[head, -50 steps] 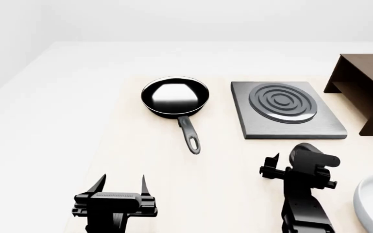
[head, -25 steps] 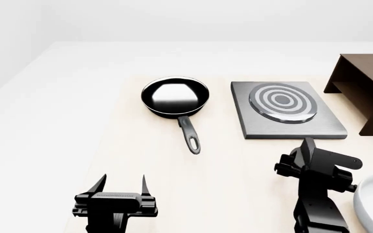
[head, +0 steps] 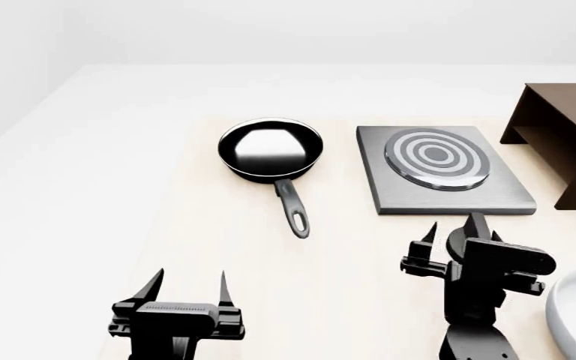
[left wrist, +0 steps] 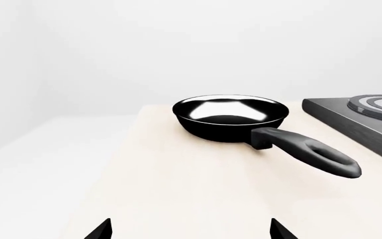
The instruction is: Turn on the stove.
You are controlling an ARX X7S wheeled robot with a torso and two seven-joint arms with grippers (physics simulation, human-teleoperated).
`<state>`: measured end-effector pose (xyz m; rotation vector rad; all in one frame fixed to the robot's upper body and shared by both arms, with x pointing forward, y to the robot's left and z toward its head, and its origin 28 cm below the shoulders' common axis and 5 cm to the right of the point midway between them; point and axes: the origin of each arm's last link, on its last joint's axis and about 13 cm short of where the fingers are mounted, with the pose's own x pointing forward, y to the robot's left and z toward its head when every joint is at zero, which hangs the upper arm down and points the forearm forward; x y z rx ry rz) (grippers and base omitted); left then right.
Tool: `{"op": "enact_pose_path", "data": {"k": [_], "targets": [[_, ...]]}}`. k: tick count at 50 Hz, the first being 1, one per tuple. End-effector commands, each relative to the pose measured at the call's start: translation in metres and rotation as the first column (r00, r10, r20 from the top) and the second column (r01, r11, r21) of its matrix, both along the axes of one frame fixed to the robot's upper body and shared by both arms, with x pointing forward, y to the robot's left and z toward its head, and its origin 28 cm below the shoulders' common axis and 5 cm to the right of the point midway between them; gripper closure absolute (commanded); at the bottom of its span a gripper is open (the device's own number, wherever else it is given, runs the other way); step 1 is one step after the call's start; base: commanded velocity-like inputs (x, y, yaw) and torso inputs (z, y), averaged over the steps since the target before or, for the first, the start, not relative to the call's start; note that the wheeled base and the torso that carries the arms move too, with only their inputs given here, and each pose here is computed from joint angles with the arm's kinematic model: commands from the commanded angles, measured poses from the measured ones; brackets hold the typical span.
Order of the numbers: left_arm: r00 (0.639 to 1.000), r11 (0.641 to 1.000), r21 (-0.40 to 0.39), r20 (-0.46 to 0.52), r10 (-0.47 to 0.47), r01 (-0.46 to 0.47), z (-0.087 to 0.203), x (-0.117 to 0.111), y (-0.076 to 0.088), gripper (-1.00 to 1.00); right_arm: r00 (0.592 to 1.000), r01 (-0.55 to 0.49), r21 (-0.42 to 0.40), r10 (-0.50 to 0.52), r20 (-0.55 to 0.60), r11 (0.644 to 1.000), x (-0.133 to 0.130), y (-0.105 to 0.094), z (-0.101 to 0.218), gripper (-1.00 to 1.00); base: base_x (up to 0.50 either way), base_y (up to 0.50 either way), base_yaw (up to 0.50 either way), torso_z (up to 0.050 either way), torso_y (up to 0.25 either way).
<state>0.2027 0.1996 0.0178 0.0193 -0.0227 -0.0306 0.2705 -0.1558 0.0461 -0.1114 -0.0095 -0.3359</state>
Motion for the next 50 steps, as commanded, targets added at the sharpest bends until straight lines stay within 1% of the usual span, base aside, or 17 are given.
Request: {"op": "enact_pose_path", "data": {"k": [1, 11, 15, 19, 36, 42, 50], "targets": [[1.000, 1.000, -0.001, 0.026, -0.010, 0.010, 0.007, -0.008, -0.001, -1.00, 0.981, -0.103, -0.065, 0.113, 0.157, 0.993, -0.051, 0.040, 0.028, -1.00, 0.00, 0.00, 0.00, 0.000, 0.000], [0.999, 1.000, 0.004, 0.039, -0.023, 0.023, 0.010, -0.012, -0.003, -1.00, 0.954, -0.206, -0.108, 0.224, 0.199, 0.973, -0.078, 0.065, 0.034, -1.00, 0.00, 0.00, 0.00, 0.000, 0.000], [0.999, 1.000, 0.003, 0.042, -0.024, 0.023, 0.011, -0.013, -0.003, -1.00, 0.945, -0.231, -0.116, 0.251, 0.210, 0.966, -0.085, 0.071, 0.036, -1.00, 0.00, 0.00, 0.00, 0.000, 0.000], [0.998, 1.000, 0.004, 0.054, -0.026, 0.026, 0.014, -0.016, -0.004, -1.00, 0.933, -0.247, -0.143, 0.275, 0.232, 0.958, -0.095, 0.080, 0.038, -1.00, 0.00, 0.00, 0.00, 0.000, 0.000], [0.996, 0.999, 0.006, 0.082, -0.032, 0.031, 0.020, -0.023, -0.005, -1.00, 0.920, -0.280, -0.140, 0.307, 0.244, 0.950, -0.102, 0.085, 0.037, -1.00, 0.00, 0.00, 0.00, 0.000, 0.000], [0.992, 0.999, 0.005, 0.118, -0.047, 0.047, 0.028, -0.033, -0.006, -1.00, 0.908, -0.294, -0.155, 0.327, 0.263, 0.943, -0.112, 0.088, 0.042, -1.00, 0.00, 0.00, 0.00, 0.000, 0.000], [0.989, 0.998, -0.001, 0.140, -0.055, 0.056, 0.035, -0.039, -0.006, -1.00, 0.903, -0.303, -0.161, 0.337, 0.267, 0.939, -0.114, 0.090, 0.043, -1.00, 0.00, 0.00, 0.00, 0.000, 0.000]]}}
